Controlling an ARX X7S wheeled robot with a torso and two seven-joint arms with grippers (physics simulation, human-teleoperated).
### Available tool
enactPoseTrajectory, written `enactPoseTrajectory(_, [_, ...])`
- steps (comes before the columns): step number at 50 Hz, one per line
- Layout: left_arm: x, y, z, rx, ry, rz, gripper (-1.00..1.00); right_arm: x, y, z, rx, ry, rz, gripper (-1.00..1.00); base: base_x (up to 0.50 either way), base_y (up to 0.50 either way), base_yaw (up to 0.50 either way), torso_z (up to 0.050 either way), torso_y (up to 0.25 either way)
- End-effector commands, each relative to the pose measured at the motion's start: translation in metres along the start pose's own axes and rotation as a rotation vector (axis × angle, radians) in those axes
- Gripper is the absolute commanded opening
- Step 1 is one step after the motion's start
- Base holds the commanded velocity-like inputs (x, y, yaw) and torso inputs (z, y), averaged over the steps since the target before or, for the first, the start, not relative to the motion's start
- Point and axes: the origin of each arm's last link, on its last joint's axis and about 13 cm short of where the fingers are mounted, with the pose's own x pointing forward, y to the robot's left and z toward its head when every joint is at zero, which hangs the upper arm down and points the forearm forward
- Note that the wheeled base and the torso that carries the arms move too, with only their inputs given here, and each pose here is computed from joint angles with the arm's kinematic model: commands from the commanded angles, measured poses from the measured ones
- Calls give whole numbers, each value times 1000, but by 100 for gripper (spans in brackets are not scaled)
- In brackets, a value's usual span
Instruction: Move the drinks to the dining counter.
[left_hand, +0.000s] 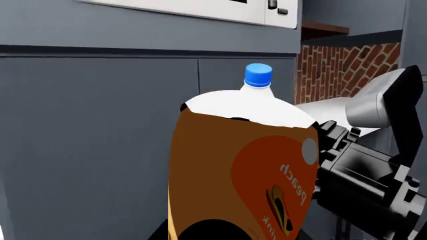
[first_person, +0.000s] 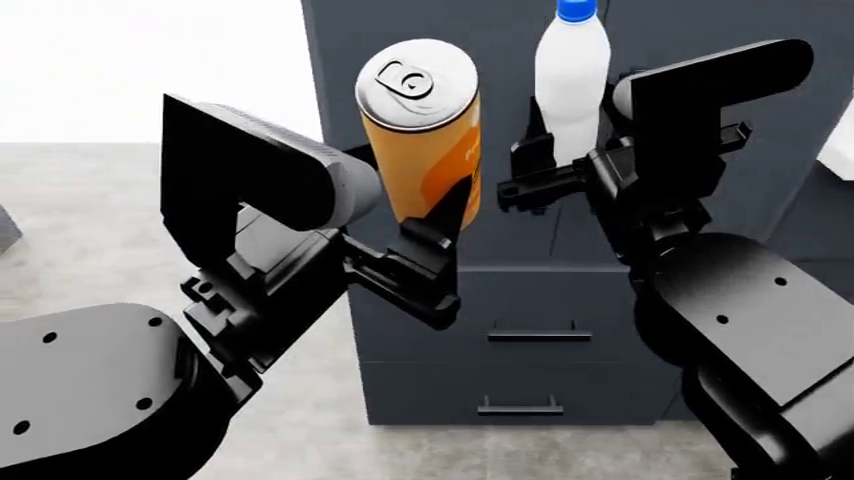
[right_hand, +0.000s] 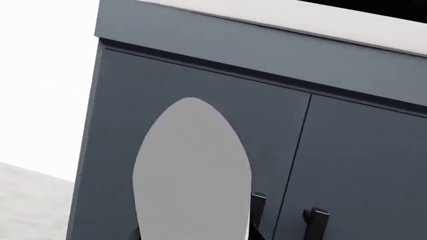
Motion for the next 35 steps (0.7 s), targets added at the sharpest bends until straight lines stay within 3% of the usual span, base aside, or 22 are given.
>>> enactPoseTrajectory(1, [0,0,1,-7,-9,6,-100,-1,-2,2,-12,-14,-8,-100,-1,500,0,0,0])
enactPoseTrajectory(35, [-3,-1,4,1,-12,9,-100,-1,0,5,-18,-20,5,-100,-1,500,0,0,1])
